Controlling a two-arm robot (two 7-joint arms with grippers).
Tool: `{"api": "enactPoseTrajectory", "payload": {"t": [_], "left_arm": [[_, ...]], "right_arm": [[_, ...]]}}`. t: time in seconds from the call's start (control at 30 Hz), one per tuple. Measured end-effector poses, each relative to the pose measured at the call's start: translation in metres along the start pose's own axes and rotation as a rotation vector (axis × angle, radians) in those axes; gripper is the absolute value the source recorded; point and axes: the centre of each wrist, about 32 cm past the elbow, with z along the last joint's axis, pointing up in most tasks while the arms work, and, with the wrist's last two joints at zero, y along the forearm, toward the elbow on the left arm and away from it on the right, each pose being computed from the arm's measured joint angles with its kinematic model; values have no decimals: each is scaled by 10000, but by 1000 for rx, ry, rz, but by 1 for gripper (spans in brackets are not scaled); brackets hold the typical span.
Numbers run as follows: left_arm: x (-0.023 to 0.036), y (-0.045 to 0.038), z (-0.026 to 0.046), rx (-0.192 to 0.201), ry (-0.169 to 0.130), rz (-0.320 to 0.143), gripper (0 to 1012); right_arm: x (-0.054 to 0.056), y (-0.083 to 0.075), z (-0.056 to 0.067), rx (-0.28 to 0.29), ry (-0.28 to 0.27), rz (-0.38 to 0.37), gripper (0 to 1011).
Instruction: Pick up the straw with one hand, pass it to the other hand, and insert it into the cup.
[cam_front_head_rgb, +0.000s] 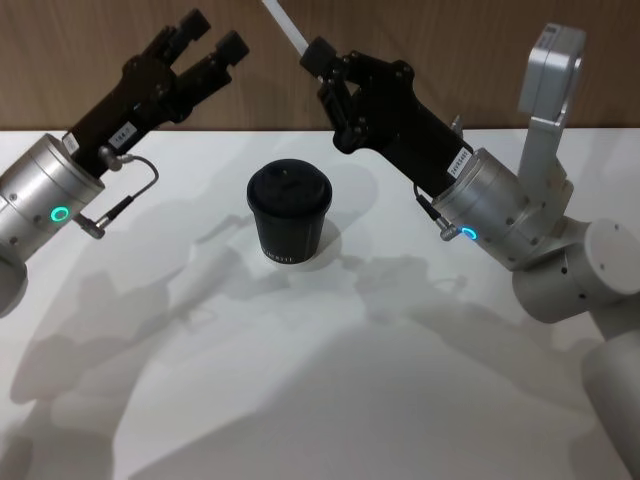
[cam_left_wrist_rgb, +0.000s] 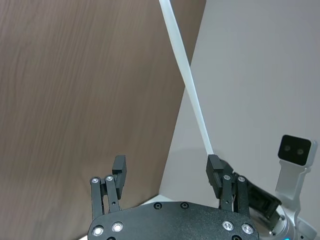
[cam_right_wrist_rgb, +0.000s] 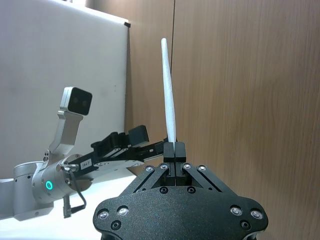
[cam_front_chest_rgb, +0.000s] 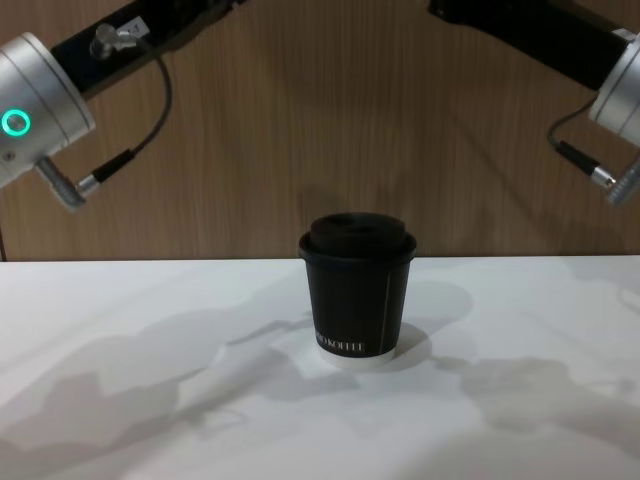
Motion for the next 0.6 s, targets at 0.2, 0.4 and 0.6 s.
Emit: {"api": "enactPoseTrajectory", "payload": {"t": [0.2, 0.4, 0.6], "left_arm": [[34, -46, 9, -14, 11, -24, 1003], [58, -98, 14, -31, 23, -51, 1003], [72, -154, 5, -48, 33, -80, 1003]], "right_arm": [[0, 0, 0, 0, 0, 0, 8], [0, 0, 0, 0, 0, 0, 8], [0, 0, 0, 0, 0, 0, 8]]}}
